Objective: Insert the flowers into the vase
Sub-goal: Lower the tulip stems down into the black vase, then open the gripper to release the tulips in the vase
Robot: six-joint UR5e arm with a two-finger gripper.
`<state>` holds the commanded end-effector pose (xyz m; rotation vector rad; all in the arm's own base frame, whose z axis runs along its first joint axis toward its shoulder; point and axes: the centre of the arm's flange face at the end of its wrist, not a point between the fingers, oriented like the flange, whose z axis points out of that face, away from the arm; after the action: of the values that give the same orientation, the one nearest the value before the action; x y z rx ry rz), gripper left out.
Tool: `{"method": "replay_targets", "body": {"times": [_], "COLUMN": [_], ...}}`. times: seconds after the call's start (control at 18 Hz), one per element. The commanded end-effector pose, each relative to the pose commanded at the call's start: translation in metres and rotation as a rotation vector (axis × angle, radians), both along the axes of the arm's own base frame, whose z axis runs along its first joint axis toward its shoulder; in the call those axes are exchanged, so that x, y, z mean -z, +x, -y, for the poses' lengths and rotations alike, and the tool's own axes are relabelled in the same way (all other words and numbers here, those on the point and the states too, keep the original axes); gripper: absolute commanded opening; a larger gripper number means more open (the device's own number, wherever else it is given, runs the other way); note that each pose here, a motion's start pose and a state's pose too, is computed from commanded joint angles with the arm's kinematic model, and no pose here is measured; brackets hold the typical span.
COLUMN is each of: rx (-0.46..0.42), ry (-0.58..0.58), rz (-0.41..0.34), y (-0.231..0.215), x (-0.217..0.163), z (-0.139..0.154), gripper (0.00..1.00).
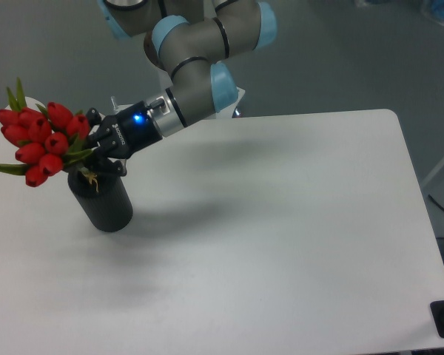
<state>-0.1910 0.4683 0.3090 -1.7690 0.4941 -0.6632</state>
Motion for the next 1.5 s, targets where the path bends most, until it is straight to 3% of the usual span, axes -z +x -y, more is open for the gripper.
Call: {"method": "replay_targets", "body": {"times": [0.11, 0.17, 0.83, 1.11, 1.5], "rx": [-0.004, -0.007, -0.085, -0.111, -0.296], "ry": [-0.007, -0.011, -0.038, -0.135, -0.115], "rz": [0.006, 0.011, 0.011, -0.067, -0.106], "y": [-0.001, 0.000, -0.019, -0.034, -0.126], "x": [0.003, 0.006, 0.010, 0.015, -0.012], "z": [0.002, 0.004, 0.034, 0.047, 0.086], "gripper": [0.90, 1.00, 1.00, 1.00, 1.00]}}
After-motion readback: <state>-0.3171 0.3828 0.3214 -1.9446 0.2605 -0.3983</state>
